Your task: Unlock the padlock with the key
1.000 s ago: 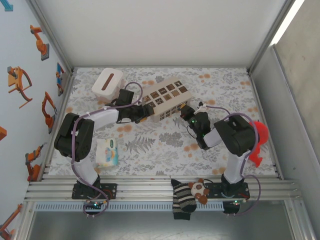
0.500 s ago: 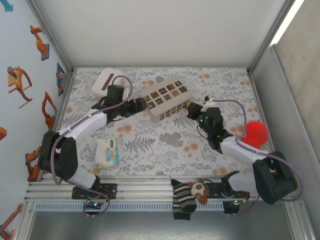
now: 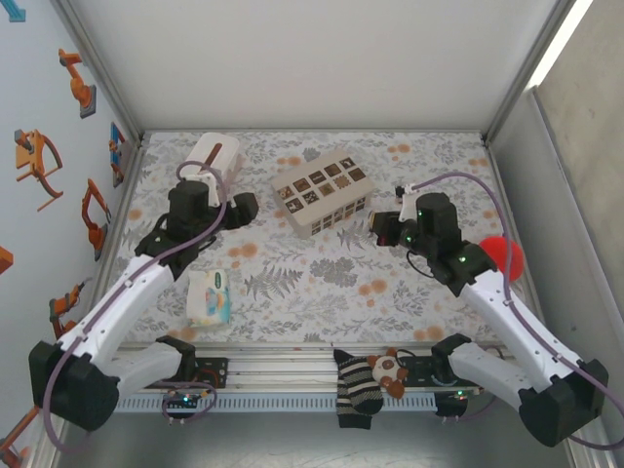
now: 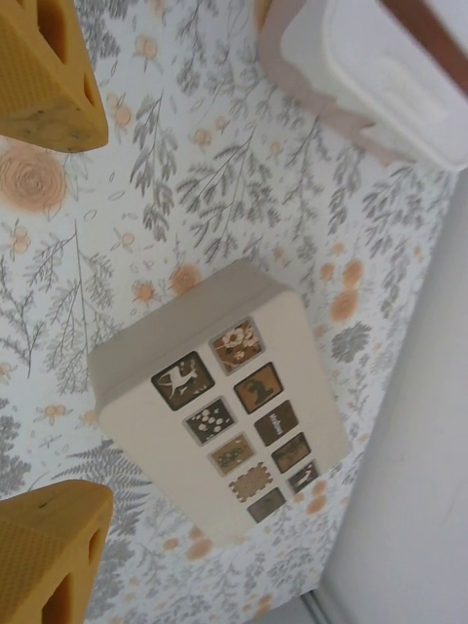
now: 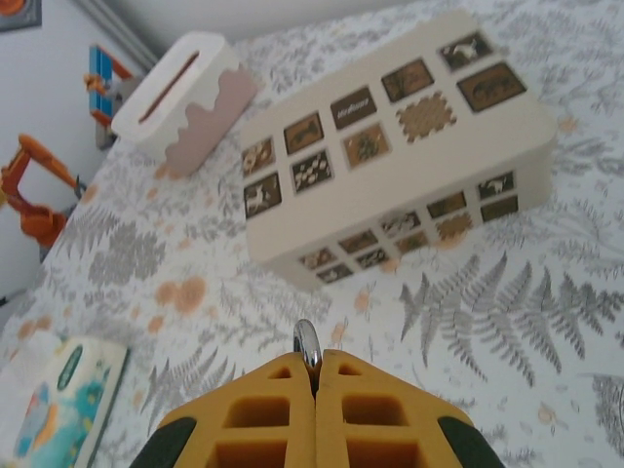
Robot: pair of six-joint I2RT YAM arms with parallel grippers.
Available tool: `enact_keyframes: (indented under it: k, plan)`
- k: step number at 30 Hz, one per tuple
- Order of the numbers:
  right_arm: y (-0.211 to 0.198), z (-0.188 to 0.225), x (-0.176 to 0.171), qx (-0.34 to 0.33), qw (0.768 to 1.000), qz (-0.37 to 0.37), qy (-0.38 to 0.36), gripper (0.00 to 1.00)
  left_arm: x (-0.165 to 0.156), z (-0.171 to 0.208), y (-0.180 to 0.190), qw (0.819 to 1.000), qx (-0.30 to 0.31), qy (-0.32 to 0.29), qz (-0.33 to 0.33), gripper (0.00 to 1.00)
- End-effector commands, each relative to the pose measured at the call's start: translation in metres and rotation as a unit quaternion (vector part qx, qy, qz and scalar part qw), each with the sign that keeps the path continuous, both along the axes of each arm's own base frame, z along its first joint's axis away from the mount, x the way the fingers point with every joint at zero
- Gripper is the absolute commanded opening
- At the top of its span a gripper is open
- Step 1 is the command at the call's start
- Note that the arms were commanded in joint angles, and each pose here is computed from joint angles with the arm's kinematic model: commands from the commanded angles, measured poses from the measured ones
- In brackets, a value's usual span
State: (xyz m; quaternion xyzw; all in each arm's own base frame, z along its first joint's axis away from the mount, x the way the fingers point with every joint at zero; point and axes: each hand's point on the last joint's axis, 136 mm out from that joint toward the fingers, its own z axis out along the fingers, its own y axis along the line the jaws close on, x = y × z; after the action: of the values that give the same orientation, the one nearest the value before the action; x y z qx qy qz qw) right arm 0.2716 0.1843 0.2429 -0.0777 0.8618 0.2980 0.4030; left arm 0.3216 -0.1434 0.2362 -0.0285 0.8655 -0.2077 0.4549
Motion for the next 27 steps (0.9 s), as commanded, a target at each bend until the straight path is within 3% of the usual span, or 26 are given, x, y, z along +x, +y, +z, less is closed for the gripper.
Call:
enact_keyframes:
  k: [1, 7, 11, 17, 27]
  plan:
    - [0.01, -0.006, -0.034, -0.025, 0.997, 0.053, 0.056, 0.0, -0.008, -0.001, 0.038, 0.996, 0.068, -0.021, 0.062, 0.89]
    - [0.052, -0.019, -0.056, -0.043, 0.989, 0.102, 0.1, 0.0, -0.028, -0.001, 0.087, 0.981, 0.097, -0.047, 0.159, 0.99]
    - [0.088, -0.042, -0.067, -0.069, 0.978, 0.141, 0.137, 0.0, -0.039, 0.002, 0.103, 0.976, 0.097, -0.061, 0.186, 0.97]
    - [0.135, -0.078, -0.077, -0.119, 0.954, 0.2, 0.19, 0.0, -0.052, 0.007, 0.117, 0.971, 0.109, -0.066, 0.201, 0.96]
    - [0.181, -0.161, -0.067, -0.146, 0.926, 0.218, 0.272, 0.0, -0.073, 0.005, 0.134, 0.965, 0.13, -0.067, 0.218, 0.96]
